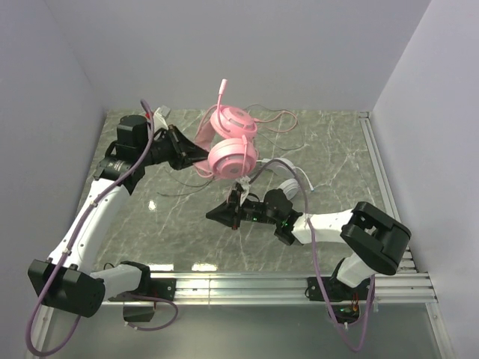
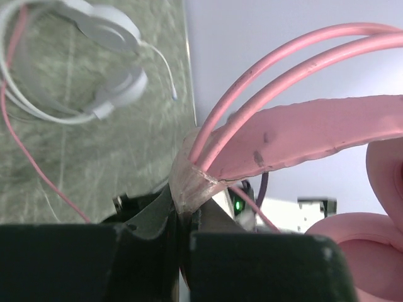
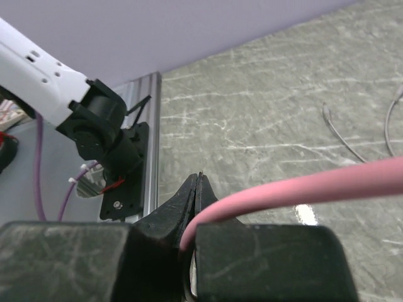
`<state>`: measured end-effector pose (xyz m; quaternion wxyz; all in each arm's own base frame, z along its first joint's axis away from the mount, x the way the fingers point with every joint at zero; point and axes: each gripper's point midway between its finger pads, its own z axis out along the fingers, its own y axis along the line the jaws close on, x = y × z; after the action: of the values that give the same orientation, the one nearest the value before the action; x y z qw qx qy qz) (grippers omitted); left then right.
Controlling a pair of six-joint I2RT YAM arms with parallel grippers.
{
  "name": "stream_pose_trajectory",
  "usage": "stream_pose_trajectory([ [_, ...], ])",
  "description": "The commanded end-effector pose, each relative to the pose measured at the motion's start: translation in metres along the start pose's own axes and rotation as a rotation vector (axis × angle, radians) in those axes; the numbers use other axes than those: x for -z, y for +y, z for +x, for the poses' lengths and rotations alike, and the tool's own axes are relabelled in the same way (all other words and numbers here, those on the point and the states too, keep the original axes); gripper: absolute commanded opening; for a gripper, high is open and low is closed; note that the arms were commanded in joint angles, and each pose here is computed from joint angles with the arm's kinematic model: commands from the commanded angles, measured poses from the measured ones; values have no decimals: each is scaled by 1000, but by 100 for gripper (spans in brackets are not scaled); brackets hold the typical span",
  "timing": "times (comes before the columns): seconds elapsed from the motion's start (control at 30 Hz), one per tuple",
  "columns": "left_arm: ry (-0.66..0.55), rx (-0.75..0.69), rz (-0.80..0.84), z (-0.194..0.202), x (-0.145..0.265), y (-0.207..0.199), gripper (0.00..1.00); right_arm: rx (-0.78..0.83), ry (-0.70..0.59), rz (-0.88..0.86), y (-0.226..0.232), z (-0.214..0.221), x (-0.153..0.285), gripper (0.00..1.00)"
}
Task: Wrap the headphones
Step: Wrap the headphone cable with the right arm
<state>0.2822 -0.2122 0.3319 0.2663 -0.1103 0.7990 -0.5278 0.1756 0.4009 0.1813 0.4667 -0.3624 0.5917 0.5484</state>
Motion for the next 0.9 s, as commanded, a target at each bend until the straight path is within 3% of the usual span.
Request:
stream_pose_trajectory([
  [0.0,187,-135,268,33,24,-52,0,-40,-49,-57,4,-11,7,0],
  [0.27,275,-318,348,63,47,-52,0,-89,-68,1,-24,-21,22,0],
  [0.47,180,-523,177,65,39,-16,0,-137,-2,134,-61,-22,35,0],
  [0.67,284,-666,175,98,22,-10,0,-131,41,283,-93,-28,43,0],
  [0.87,288,-840,86,118,15,-2,0,-159,19,392,-126,-47,67,0],
])
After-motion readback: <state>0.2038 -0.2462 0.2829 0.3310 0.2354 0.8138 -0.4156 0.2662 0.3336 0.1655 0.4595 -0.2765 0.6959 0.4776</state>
